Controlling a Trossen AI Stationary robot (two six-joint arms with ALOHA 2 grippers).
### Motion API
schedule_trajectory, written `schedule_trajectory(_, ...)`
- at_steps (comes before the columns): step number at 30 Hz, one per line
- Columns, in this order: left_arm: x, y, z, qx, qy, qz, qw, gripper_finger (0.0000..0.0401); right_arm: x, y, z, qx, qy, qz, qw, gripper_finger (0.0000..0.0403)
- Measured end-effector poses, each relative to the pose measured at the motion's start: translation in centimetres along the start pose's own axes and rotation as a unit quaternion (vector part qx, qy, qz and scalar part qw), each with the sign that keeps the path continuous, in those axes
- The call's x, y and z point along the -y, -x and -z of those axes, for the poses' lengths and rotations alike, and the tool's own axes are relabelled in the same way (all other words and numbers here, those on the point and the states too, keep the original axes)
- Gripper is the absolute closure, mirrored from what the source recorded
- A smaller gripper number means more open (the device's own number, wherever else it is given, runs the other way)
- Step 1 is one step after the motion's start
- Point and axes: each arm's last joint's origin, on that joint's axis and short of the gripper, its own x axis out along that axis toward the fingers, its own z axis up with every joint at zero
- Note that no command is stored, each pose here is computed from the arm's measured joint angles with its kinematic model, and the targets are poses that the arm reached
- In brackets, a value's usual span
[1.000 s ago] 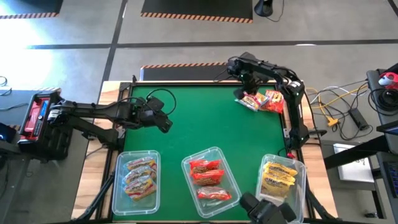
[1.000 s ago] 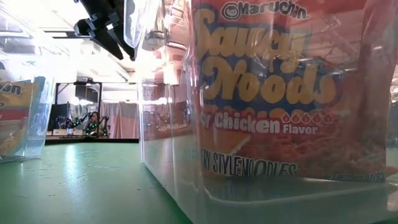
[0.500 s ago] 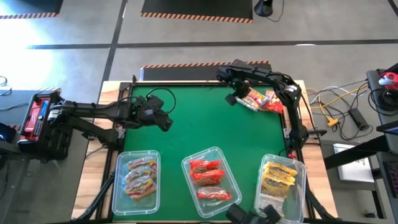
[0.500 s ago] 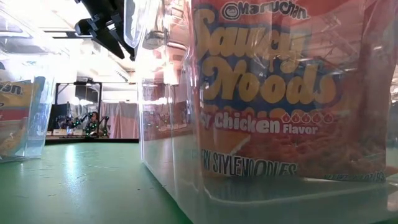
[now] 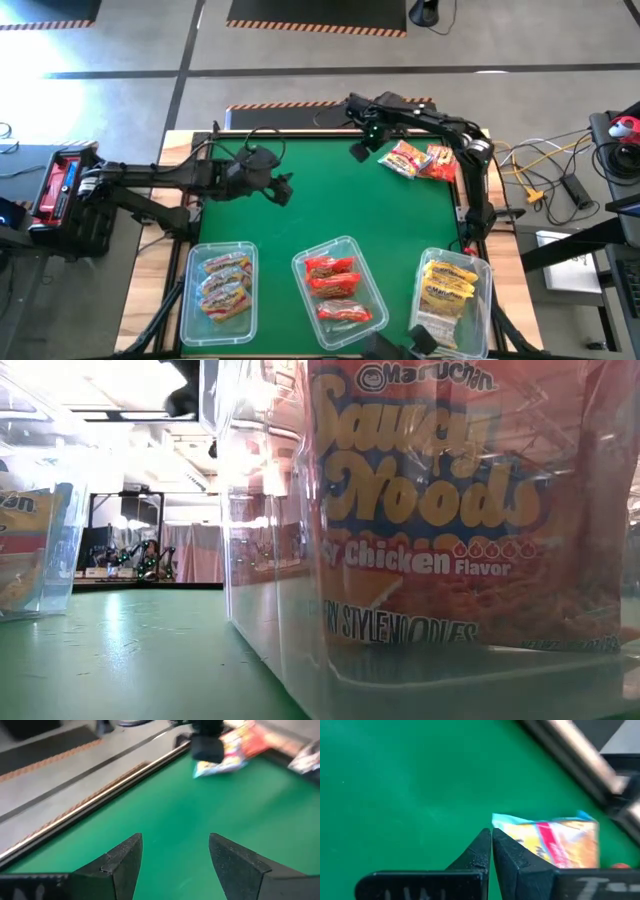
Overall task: Sort Maruchan noodles
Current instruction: Put the blue noodle pack into the left transparent bin
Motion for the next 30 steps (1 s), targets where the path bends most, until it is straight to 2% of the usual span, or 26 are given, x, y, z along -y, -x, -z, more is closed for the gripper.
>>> schedule_trajectory(5,0.7,-2.2,-0.8,0.017,0.008,0.027,0.999,0.0188,0.2,3.3,1.7,0.041,0.008,0.006,0.999,0.0394)
schedule_trajectory(10,1.8,-5.1,-0.5,0.005,0.017,0.036,0.999,0.0188,0.8,4.6,4.6,0.062,0.005,0.019,0.998,0.0394)
schedule_trajectory(16,3.4,-8.9,0.2,-0.003,0.032,0.066,0.997,0.0188,1.4,3.4,7.9,0.091,-0.030,0.001,0.995,0.0394)
schedule_trajectory(19,4.0,-11.0,0.5,-0.007,0.047,0.099,0.994,0.0188,1.4,2.3,9.1,0.071,-0.031,-0.021,0.997,0.0394)
schedule_trajectory(22,4.3,-13.2,0.9,-0.013,0.071,0.120,0.990,0.0188,1.4,1.4,9.7,0.053,-0.029,-0.020,0.998,0.0394)
schedule_trajectory(25,4.4,-15.1,1.1,-0.021,0.082,0.115,0.990,0.0188,1.4,1.1,9.7,0.054,-0.026,-0.017,0.998,0.0394)
schedule_trajectory(28,4.4,-16.8,0.8,-0.031,0.080,0.125,0.988,0.0188,1.6,1.0,9.7,0.060,-0.026,0.006,0.998,0.0394)
schedule_trajectory(30,4.5,-17.9,0.6,-0.043,0.057,0.147,0.987,0.0188,2.1,1.0,9.6,0.063,-0.035,0.024,0.997,0.0394)
